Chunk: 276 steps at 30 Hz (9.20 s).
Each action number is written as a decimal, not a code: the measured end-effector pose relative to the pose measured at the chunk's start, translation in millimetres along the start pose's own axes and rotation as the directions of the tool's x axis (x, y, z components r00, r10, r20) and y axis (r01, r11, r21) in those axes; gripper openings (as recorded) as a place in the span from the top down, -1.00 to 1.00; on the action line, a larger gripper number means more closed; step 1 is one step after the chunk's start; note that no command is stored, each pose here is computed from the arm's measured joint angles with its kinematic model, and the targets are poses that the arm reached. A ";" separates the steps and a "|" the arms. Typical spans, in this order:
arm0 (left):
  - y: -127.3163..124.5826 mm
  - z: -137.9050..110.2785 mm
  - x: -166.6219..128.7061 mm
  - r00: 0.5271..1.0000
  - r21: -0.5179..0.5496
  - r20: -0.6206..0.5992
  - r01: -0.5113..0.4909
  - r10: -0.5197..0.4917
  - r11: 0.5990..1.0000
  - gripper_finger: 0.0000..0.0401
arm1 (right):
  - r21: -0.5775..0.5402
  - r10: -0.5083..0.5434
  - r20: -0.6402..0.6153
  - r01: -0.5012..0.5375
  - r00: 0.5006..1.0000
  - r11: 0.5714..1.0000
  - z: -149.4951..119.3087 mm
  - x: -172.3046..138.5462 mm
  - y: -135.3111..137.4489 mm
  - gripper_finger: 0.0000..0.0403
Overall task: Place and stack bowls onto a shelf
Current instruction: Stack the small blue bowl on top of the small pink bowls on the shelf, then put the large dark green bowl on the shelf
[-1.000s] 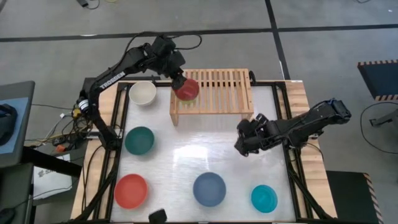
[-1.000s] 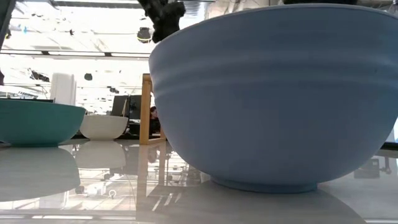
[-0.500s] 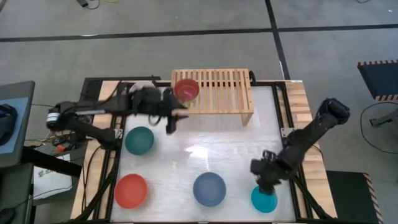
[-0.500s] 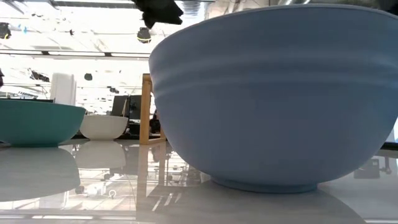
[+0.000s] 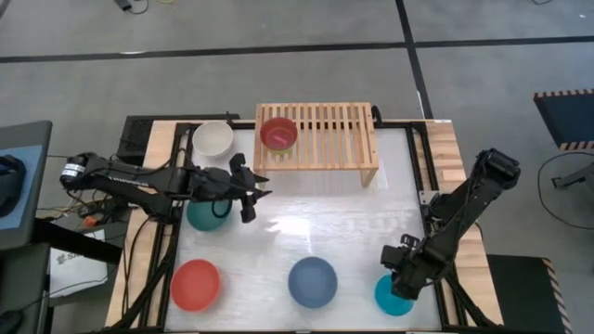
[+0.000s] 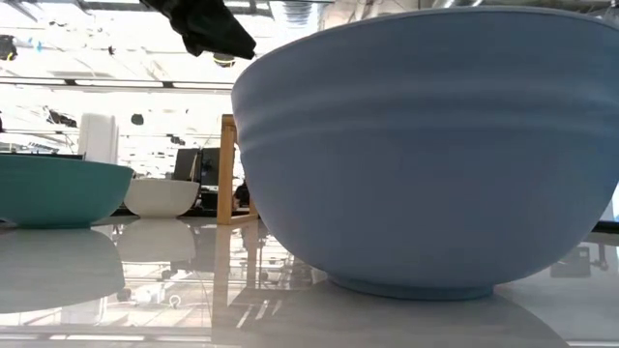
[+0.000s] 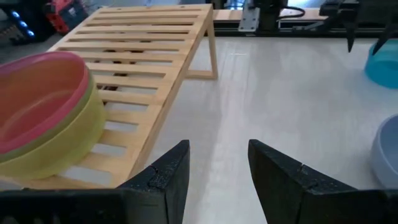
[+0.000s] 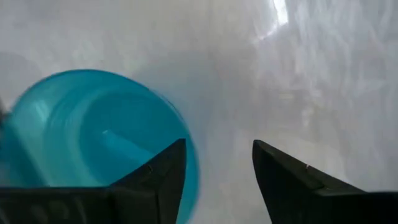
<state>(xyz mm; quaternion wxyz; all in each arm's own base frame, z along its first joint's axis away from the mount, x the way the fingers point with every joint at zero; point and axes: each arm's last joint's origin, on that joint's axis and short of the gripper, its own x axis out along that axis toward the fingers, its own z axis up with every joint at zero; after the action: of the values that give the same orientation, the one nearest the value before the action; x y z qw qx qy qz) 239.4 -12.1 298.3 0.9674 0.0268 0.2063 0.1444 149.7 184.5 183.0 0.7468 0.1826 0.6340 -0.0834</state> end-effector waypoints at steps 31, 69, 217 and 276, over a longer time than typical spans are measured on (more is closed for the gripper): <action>-9.9 0.5 -1.2 1.000 -0.056 0.019 0.008 -0.007 0.998 0.26 | -0.070 -0.228 0.349 0.268 0.909 0.961 60.2 -29.3 -43.7 0.88; -41.1 9.2 25.1 0.972 0.092 0.199 -0.142 0.121 0.986 0.26 | 0.245 -0.278 0.951 0.216 0.137 0.945 265.9 -159.7 -125.3 0.86; -83.1 70.2 68.4 0.844 0.303 -0.274 -0.379 0.460 0.874 1.00 | -0.108 0.039 0.861 0.108 0.506 0.988 180.0 -141.9 -47.1 -0.29; 40.6 45.3 -29.1 0.804 0.099 -0.176 -0.560 0.569 0.822 0.11 | 0.515 -0.476 0.411 0.233 0.778 0.825 231.0 -189.4 -293.4 0.84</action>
<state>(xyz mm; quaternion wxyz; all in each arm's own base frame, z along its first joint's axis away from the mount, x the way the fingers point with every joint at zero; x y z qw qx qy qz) 221.5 18.6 355.5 0.8545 0.0927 0.2868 0.4231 222.4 -193.0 349.0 0.7990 0.1891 0.3946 -0.4124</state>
